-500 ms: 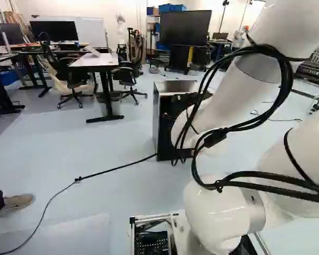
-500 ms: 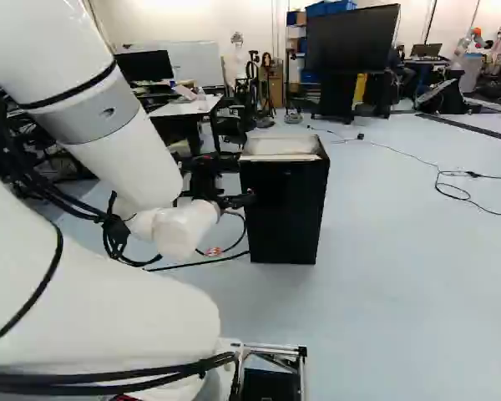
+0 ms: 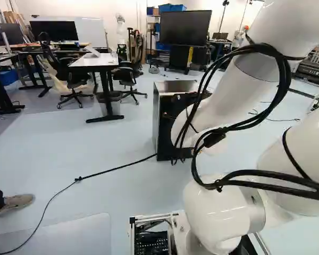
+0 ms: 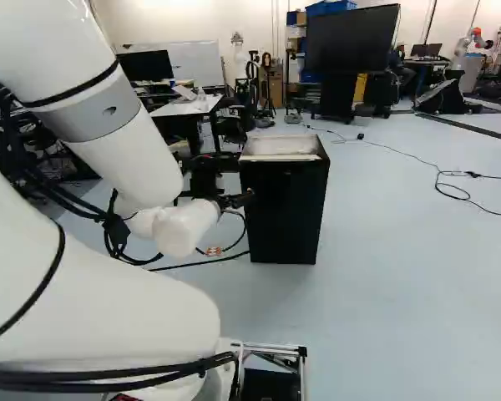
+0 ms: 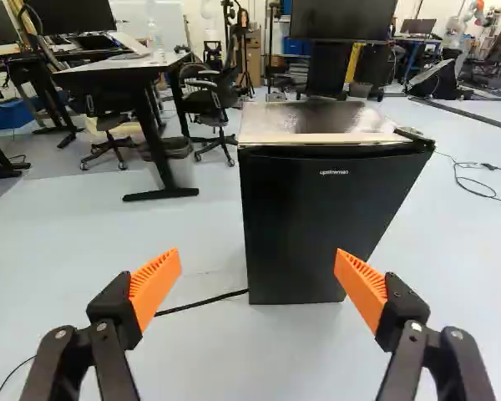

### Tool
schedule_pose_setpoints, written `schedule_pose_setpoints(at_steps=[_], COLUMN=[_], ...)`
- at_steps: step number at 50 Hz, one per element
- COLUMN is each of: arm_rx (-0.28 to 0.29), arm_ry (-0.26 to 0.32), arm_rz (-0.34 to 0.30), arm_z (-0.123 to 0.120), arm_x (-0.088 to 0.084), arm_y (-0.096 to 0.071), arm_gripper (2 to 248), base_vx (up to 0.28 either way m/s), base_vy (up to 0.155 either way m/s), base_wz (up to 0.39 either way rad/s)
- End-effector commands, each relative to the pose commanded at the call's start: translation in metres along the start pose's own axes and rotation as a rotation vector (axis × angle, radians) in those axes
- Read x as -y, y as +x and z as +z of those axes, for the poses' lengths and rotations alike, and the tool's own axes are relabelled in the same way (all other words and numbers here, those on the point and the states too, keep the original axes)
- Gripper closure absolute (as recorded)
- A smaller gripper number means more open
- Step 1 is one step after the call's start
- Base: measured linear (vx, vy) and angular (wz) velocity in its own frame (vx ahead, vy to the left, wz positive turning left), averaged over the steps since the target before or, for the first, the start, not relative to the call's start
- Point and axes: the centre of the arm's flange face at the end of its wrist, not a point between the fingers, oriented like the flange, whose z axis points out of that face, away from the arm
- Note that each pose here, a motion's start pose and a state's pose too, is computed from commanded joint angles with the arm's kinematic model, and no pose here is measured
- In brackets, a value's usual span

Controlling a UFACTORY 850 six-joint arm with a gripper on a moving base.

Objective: Open the fridge door

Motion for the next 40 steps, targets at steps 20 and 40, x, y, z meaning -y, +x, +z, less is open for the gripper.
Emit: schedule_pose_setpoints(at_steps=[20,40], arm_rx=[0.005,0.009], arm_ry=[0.002,0.012], arm_rz=[-0.001,-0.001], arm_z=[0.011,0.021], arm_x=[0.000,0.005], arm_y=[0.006,0.010], arm_gripper=[3,3], base_vx=[0.000,0.000], base_vy=[0.000,0.000], base_wz=[0.000,0.000])
